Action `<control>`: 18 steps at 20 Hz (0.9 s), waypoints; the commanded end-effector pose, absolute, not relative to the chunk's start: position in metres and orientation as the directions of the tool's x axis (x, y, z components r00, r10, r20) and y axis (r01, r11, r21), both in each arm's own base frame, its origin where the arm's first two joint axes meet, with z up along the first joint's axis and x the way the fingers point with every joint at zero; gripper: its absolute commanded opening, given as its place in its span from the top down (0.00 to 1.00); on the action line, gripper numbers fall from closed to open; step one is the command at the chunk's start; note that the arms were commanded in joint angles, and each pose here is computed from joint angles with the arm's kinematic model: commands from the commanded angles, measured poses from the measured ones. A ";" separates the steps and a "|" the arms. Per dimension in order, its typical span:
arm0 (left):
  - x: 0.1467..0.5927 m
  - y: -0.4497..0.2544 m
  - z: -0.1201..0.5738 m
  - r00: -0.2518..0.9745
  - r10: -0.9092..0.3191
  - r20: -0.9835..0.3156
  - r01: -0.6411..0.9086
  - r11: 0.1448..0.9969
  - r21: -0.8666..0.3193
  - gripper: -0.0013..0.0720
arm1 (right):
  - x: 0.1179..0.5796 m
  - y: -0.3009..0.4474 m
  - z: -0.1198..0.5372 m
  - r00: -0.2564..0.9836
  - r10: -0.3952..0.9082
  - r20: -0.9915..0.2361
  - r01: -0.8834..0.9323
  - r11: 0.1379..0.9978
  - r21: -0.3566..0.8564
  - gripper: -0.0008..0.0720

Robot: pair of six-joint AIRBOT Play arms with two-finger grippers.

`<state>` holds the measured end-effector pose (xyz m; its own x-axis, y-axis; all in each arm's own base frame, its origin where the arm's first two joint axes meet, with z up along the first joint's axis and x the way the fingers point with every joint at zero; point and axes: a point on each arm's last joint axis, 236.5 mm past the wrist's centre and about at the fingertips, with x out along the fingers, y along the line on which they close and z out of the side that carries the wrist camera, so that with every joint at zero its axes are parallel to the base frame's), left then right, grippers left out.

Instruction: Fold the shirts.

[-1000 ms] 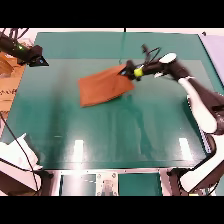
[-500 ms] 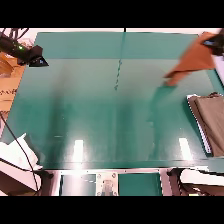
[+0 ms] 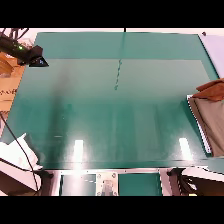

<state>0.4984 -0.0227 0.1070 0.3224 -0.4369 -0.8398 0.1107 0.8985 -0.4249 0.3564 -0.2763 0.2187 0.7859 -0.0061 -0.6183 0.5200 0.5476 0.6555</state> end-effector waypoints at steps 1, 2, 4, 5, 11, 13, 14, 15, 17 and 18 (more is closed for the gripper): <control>0.496 -0.023 0.107 0.314 -0.439 -0.842 0.111 0.898 -0.426 0.95 | 0.307 -0.282 0.197 0.680 -0.001 -0.733 0.647 0.471 0.599 0.97; 0.495 -0.023 0.107 0.308 -0.440 -0.843 0.112 0.897 -0.427 0.95 | 0.286 -0.283 0.186 0.605 -0.022 -0.796 0.720 0.442 0.535 0.97; 0.492 -0.024 0.105 0.294 -0.443 -0.847 0.111 0.896 -0.430 0.95 | 0.234 -0.286 0.161 0.398 -0.057 -0.915 0.872 0.332 0.359 0.97; 0.491 -0.025 0.103 0.288 -0.446 -0.847 0.110 0.894 -0.434 0.95 | 0.211 -0.286 0.151 0.303 -0.058 -0.951 0.919 0.282 0.275 0.97; 0.482 -0.027 0.095 0.247 -0.459 -0.853 0.103 0.888 -0.448 0.95 | 0.140 -0.269 0.071 -0.032 0.079 -0.996 0.982 0.186 -0.017 0.46; 0.483 -0.028 0.096 0.247 -0.463 -0.851 0.104 0.886 -0.452 0.95 | 0.113 -0.261 0.048 -0.151 0.126 -0.980 0.976 0.177 -0.128 0.10; 0.483 -0.028 0.096 0.250 -0.464 -0.850 0.104 0.886 -0.452 0.95 | 0.109 -0.261 0.043 -0.176 0.132 -0.975 0.977 0.146 -0.157 0.10; 0.483 -0.029 0.096 0.250 -0.466 -0.849 0.105 0.884 -0.455 0.95 | 0.113 -0.264 0.042 -0.163 0.134 -0.978 0.981 0.128 -0.146 0.10; 0.483 -0.031 0.098 0.251 -0.476 -0.843 0.108 0.879 -0.464 0.95 | 0.146 -0.271 0.049 -0.058 0.113 -0.992 0.987 0.152 -0.041 0.19; 0.484 -0.032 0.099 0.256 -0.479 -0.840 0.110 0.877 -0.467 0.95 | 0.172 -0.275 0.058 0.014 0.085 -0.996 0.982 0.189 0.030 0.49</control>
<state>0.4836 -0.0296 0.0967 0.2511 -0.4678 -0.8474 0.1057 0.8835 -0.4563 0.1407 -0.2697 0.0544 -0.0674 0.1054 -0.9921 0.9848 0.1665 -0.0492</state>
